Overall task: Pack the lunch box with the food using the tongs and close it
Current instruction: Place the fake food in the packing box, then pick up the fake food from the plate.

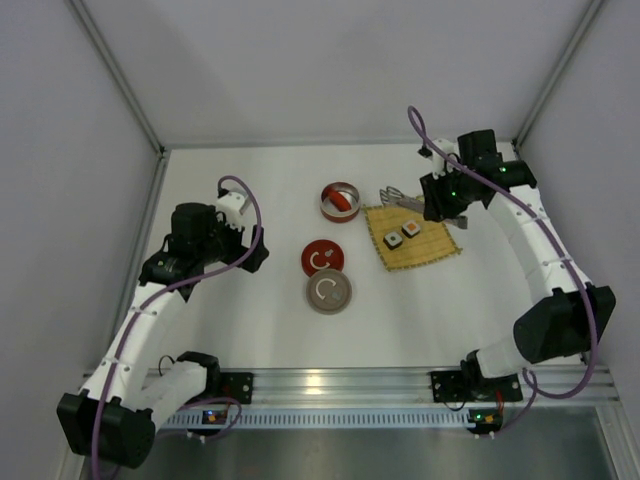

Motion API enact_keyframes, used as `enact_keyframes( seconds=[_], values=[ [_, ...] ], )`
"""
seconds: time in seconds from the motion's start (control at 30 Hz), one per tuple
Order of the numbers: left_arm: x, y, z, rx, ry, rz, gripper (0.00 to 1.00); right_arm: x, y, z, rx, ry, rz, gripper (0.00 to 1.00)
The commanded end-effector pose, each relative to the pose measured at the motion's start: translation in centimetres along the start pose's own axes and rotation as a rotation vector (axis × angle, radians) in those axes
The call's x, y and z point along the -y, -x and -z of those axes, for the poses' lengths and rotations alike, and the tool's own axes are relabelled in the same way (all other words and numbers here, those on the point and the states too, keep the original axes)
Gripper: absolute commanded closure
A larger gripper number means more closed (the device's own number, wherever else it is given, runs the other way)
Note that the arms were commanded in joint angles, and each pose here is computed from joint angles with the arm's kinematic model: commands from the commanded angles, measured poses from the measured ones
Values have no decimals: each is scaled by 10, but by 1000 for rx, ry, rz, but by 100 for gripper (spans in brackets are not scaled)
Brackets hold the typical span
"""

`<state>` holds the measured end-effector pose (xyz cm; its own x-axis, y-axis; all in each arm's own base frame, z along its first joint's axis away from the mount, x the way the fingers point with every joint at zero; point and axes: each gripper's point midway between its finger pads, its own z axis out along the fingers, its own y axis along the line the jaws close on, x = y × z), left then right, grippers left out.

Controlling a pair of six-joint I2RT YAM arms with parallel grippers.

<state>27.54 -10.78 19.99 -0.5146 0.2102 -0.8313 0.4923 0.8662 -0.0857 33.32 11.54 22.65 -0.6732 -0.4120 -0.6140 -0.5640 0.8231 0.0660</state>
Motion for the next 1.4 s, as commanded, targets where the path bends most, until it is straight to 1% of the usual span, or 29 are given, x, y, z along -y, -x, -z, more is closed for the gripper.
enact_keyframes(
  seconds=[0.0,0.13,0.2,0.3,0.5,0.73,0.87,1.37],
  values=[
    [7,17,9,37,-32,-10,2,28,-23,18,14,-81,-3,68],
    [9,16,9,32,-43,-6,2,53,-63,24,-49,-162,-13,67],
    [9,15,9,29,-43,-5,2,56,-77,23,-74,-170,-15,67],
    [9,15,9,31,-42,-3,1,61,-85,21,-87,-177,-23,66],
    [6,14,10,24,-30,-6,2,58,-86,13,-92,-136,-30,61],
    [6,14,10,26,-27,-11,2,58,-83,5,-96,-113,-42,59],
    [4,13,8,24,-21,-9,2,59,-79,4,-91,-105,-55,56],
    [3,10,2,21,-21,-3,2,63,-79,-17,-112,-103,-52,53]
  ],
)
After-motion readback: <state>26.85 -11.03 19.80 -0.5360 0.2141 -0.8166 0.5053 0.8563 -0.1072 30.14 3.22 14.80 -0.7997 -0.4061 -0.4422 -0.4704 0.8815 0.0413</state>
